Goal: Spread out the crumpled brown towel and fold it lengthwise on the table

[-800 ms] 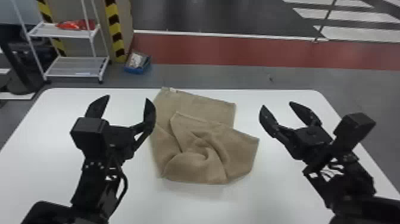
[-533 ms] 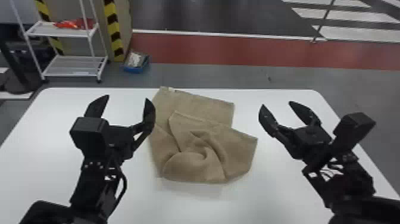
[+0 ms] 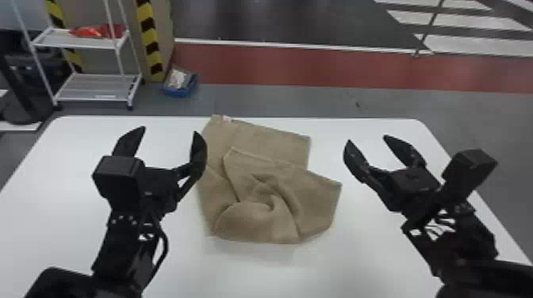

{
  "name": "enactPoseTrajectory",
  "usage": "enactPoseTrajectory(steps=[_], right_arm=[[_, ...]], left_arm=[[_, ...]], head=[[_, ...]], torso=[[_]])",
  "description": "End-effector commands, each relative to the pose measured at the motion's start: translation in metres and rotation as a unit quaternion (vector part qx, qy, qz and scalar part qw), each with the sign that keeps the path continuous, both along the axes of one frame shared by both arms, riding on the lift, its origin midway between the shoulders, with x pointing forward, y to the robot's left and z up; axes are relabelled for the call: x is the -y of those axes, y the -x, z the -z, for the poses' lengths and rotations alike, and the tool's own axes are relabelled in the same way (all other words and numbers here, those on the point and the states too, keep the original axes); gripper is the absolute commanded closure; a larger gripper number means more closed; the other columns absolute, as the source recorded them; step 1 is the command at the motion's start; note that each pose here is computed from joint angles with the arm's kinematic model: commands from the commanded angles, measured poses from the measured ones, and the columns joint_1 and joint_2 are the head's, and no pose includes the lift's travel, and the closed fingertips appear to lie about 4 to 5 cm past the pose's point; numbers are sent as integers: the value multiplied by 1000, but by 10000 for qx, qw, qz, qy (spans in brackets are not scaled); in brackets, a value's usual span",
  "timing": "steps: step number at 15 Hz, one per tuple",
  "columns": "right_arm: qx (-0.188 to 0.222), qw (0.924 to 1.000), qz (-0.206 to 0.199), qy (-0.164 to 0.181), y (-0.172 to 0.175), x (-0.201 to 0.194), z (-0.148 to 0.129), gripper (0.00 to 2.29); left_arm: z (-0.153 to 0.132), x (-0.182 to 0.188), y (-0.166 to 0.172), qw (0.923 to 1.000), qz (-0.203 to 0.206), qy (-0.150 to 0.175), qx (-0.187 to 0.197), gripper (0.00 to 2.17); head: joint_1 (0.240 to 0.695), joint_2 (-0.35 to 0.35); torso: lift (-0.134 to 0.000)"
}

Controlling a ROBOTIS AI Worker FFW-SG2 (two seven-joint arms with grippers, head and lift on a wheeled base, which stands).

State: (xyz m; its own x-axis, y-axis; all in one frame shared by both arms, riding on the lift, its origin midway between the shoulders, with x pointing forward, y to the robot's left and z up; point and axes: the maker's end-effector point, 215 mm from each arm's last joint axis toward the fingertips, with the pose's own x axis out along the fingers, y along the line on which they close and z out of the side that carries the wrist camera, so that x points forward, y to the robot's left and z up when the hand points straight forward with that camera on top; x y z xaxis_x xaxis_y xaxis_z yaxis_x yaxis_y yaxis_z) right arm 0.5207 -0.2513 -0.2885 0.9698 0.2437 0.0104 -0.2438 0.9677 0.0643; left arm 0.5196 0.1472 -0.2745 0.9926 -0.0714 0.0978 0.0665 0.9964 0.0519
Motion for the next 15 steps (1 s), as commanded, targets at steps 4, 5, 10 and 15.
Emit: enactPoseTrajectory(steps=[4,5,10,15], right_arm=[[-127,9998,151,56,-3,10,11,151],[-235,9994,243,51,-4,18,20,154],[-791,9949,577,249,-1,48,64,191],[-1158,9895,833,236,12,79,101,194]], left_arm=[[9,6,-2,10000,57,2,-78,103],[16,11,-4,9998,107,-6,-143,100],[49,35,-2,9987,329,-44,-392,103],[72,53,3,9973,521,34,-517,107]], head=[[681,-111],[683,-115],[695,-166],[695,-213]], torso=[[-124],[-124],[-124],[-124]])
